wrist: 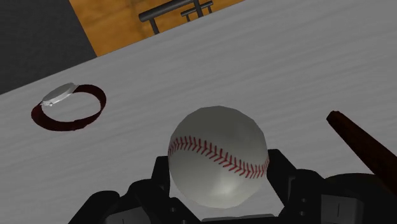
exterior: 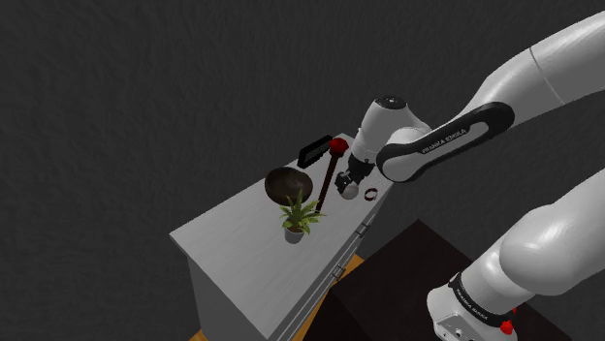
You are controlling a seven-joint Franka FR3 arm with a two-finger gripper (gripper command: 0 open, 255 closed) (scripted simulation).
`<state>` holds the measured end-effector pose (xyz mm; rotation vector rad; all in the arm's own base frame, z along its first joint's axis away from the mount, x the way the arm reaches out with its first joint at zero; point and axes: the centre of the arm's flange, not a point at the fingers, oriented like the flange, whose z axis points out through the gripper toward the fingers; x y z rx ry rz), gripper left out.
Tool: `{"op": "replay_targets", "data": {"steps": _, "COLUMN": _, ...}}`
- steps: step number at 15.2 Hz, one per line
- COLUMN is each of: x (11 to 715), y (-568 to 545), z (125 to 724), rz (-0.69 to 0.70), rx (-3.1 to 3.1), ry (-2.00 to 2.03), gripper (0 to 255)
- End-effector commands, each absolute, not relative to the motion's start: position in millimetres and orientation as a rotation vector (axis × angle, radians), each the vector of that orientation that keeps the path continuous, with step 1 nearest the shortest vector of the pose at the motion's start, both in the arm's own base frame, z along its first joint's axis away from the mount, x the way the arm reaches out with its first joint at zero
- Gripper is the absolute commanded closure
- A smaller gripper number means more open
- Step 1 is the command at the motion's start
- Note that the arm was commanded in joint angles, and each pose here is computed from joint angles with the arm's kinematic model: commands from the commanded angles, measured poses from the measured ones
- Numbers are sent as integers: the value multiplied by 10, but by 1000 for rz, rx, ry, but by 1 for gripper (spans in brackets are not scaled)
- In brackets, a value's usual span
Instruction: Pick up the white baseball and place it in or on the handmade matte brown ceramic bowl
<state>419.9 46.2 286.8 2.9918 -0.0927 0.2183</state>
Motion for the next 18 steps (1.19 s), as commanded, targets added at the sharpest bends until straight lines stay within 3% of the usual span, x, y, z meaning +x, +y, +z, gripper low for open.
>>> {"op": "replay_targets", "data": {"steps": 1, "x": 4198, "y": 466, "z": 2968, "rz": 218, "rx": 2992, "ry": -93, "gripper": 255}}
{"op": "replay_targets", "data": {"steps": 11, "x": 4198, "y": 466, "z": 3482, "rz": 218, "rx": 2992, "ry": -93, "gripper": 255}}
{"op": "replay_targets", "data": {"steps": 18, "x": 4895, "y": 1071, "z": 3513, "rz": 218, "rx": 2992, "ry": -93, "gripper": 255}}
